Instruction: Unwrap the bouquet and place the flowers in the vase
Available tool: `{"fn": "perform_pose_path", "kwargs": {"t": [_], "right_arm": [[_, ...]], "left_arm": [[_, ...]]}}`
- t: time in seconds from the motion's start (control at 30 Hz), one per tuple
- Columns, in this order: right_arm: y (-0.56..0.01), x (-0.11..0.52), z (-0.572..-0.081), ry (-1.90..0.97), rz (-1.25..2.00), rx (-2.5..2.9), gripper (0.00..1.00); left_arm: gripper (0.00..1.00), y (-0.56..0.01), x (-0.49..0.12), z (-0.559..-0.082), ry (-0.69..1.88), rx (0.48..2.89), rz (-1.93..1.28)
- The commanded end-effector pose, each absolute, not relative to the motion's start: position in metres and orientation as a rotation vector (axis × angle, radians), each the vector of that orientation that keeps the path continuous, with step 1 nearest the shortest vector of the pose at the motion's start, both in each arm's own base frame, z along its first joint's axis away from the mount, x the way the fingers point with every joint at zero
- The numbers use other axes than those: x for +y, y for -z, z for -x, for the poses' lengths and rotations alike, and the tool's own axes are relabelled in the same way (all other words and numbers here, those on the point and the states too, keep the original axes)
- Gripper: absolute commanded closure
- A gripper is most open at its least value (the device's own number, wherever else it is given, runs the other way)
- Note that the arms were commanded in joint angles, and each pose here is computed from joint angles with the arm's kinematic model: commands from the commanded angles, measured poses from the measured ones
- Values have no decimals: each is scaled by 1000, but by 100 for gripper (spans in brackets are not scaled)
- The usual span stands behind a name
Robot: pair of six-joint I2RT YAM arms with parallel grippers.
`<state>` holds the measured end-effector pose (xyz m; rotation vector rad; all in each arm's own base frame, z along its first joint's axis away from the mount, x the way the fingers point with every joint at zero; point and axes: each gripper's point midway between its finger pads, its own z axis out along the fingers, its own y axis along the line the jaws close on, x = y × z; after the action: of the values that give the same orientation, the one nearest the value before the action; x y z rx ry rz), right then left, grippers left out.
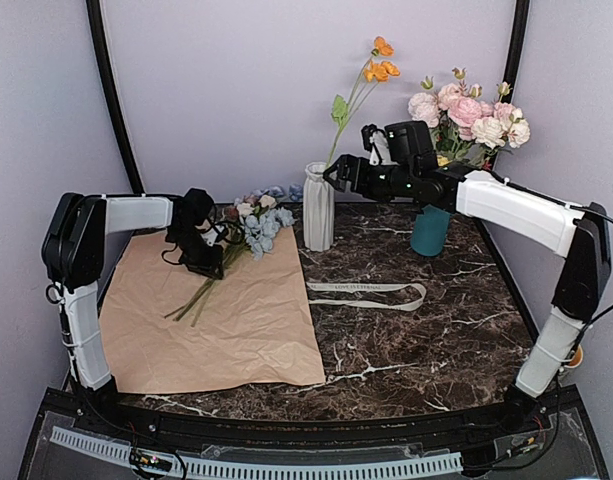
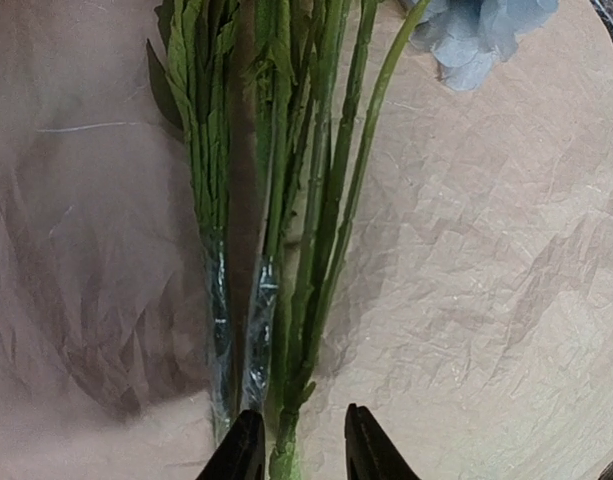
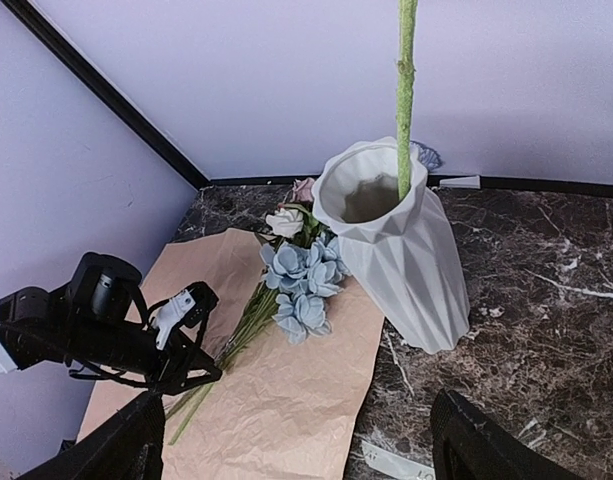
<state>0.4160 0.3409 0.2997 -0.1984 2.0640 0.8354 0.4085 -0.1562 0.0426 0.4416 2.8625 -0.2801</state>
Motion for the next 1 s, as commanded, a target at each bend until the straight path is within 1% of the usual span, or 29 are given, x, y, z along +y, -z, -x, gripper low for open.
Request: {"fn": "perform_pose_path", "kwargs": {"t": [0.0, 0.07, 0.2, 0.37, 0.43, 0.6, 0.77, 0.83, 0.93, 0.97], "right_arm": [[-326, 338, -408, -872, 192, 1984, 9], [-324, 337, -408, -870, 191, 1988, 9], [-325, 338, -407, -872, 197, 1989, 9], [-326, 340, -408, -875, 207, 1984, 9], [-326, 342, -408, -879, 215, 1982, 8], [-326, 344, -408, -892, 221, 1980, 9], [-325, 346, -408, -900, 225, 1980, 8], [-323, 347, -408, -904, 229, 1984, 8], [-319, 349, -408, -922, 229, 1991, 9], [-318, 350, -407, -929, 227, 1994, 9]], "left_arm": [[69, -32, -158, -398, 263, 2904, -487], [71, -29, -161, -396, 262, 2913, -504], [80, -27, -169, -398, 255, 2909, -528], [95, -28, -164, -400, 162, 2913, -522], [98, -37, -163, -403, 147, 2899, -505], [100, -62, -161, -405, 140, 2869, -457], [100, -77, -160, -397, 157, 2875, -439], [100, -79, -165, -391, 214, 2875, -438], [100, -78, -186, -379, 422, 2860, -474], [100, -77, -188, -377, 444, 2863, -462]]}}
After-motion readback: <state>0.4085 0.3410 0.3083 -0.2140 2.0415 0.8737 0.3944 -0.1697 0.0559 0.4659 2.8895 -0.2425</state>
